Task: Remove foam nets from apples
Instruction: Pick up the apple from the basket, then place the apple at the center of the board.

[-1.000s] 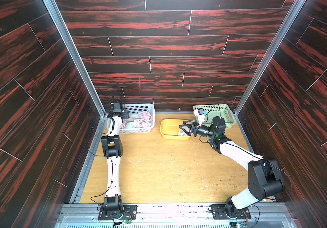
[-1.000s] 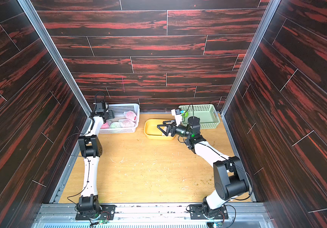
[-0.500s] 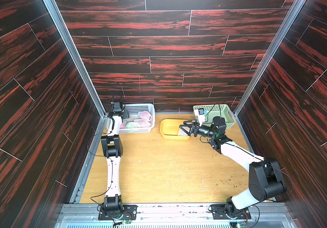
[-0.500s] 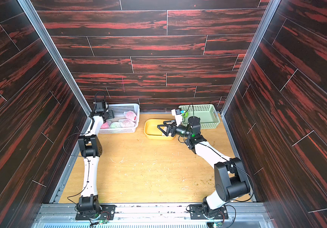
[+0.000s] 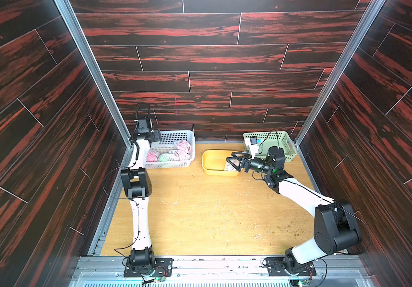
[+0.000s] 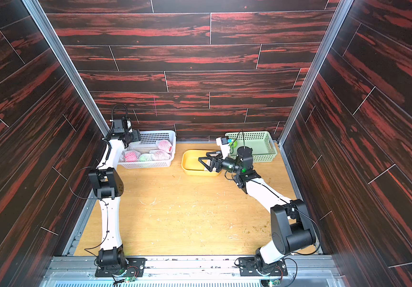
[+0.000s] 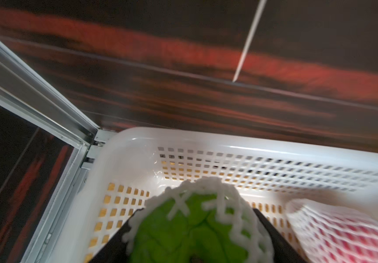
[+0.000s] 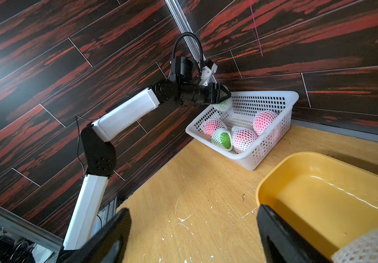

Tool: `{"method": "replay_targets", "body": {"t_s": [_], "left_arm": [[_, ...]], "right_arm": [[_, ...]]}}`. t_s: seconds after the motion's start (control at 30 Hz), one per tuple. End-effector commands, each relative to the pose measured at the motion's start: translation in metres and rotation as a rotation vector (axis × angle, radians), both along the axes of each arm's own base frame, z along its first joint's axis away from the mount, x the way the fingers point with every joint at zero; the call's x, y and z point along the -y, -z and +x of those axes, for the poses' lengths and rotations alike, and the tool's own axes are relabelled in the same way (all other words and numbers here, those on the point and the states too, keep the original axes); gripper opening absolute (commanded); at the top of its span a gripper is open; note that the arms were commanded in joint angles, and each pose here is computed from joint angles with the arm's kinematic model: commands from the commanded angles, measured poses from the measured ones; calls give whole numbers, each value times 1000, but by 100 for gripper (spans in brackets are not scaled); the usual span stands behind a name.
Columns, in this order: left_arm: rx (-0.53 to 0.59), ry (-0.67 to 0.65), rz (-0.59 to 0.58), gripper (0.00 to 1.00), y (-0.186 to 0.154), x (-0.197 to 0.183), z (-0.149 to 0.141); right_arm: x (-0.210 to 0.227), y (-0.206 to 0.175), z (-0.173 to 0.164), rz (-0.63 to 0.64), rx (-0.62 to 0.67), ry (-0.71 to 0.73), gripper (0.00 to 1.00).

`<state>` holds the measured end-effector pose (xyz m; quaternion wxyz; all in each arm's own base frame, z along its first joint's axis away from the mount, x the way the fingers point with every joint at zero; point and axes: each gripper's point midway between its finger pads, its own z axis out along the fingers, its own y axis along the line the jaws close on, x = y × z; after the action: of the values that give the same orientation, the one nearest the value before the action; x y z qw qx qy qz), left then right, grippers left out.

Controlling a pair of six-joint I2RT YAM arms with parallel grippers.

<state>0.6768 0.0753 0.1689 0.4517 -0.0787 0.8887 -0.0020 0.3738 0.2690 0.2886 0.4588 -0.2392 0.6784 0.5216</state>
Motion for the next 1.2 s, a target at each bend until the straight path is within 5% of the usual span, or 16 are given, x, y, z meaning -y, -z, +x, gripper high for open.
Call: {"method": "replay_targets", "body": {"t_s": [0.0, 0.37, 0.6, 0.8, 1.03, 1.17], "left_arm": [[43, 52, 6, 55, -47, 17, -15], [83, 129, 34, 54, -92, 74, -72], [189, 179, -27, 56, -114, 140, -162], [164, 295, -110, 56, -87, 204, -239], [-15, 560, -52, 56, -18, 286, -329], [-86, 670, 16, 57, 22, 314, -357]], "right_arm": [[5, -21, -3, 14, 64, 10, 90], [6, -22, -4, 38, 67, -3, 90], [12, -20, -15, 26, 82, 17, 90], [21, 1, -29, 7, 92, 55, 90], [38, 39, -47, -39, 128, 136, 90], [52, 61, -56, -62, 156, 212, 90]]}}
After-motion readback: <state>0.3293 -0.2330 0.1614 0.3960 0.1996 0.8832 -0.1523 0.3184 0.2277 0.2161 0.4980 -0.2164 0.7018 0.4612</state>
